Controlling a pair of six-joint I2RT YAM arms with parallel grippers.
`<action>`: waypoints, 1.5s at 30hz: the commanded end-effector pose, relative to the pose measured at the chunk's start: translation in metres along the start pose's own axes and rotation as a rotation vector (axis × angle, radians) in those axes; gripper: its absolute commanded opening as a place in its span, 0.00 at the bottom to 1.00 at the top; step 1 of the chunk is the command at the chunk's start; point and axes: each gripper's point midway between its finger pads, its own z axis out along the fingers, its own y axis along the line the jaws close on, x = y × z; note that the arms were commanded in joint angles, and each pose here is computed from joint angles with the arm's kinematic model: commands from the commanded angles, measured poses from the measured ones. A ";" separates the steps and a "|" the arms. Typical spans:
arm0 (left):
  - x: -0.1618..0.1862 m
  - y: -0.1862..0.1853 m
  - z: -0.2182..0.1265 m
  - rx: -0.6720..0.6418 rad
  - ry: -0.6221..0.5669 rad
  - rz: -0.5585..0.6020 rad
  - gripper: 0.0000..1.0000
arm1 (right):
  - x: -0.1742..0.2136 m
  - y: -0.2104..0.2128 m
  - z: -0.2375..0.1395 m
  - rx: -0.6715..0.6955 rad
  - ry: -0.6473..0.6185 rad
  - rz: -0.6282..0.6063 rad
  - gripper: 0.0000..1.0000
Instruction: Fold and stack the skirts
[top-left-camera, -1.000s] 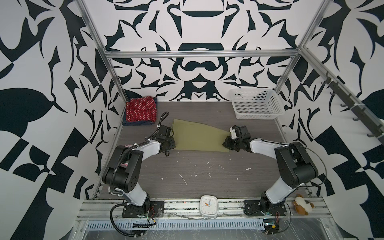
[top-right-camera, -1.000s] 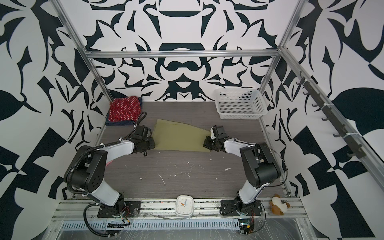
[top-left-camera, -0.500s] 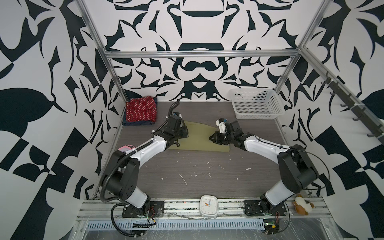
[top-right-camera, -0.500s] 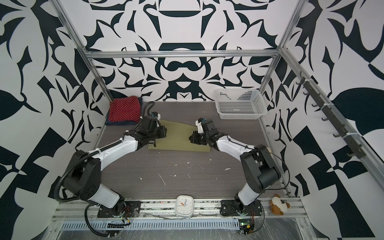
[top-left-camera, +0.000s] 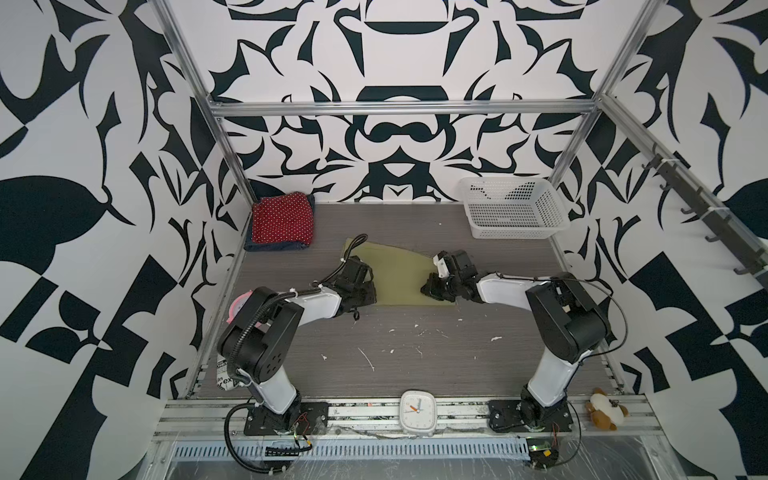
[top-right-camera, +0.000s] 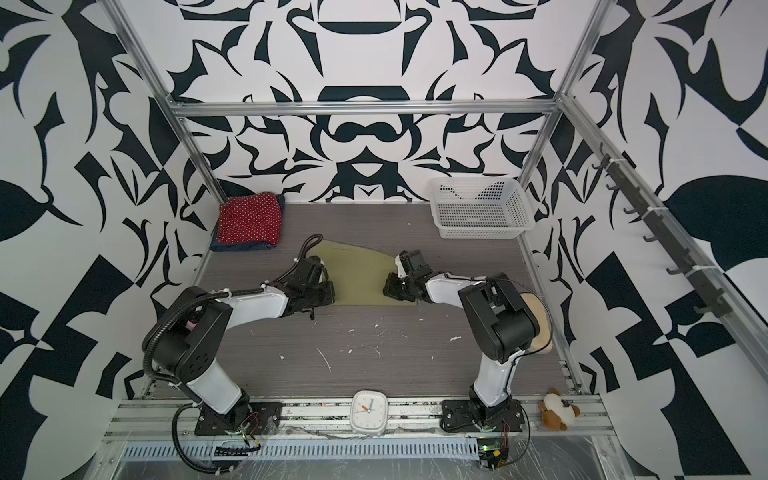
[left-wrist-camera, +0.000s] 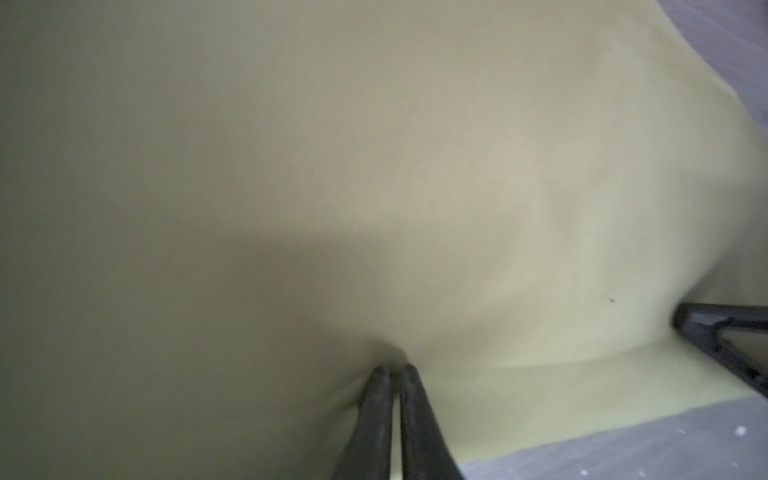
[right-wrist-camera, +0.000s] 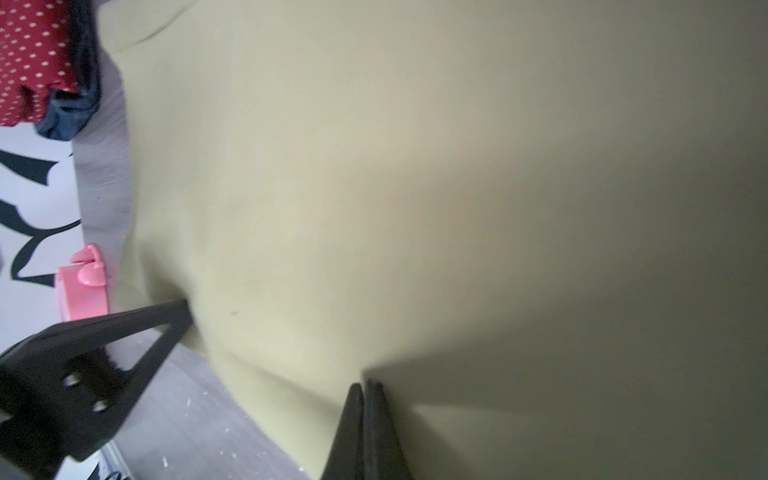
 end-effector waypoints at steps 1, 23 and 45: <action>-0.003 0.026 -0.018 -0.109 -0.036 -0.006 0.14 | -0.017 0.006 -0.019 0.017 -0.073 -0.037 0.00; -0.006 0.049 -0.021 -0.143 -0.067 -0.068 0.14 | 0.023 0.100 0.047 -0.138 0.070 -0.186 0.00; -0.092 0.007 -0.093 -0.001 -0.288 -0.051 0.17 | -0.036 0.061 -0.075 -0.095 -0.173 -0.098 0.46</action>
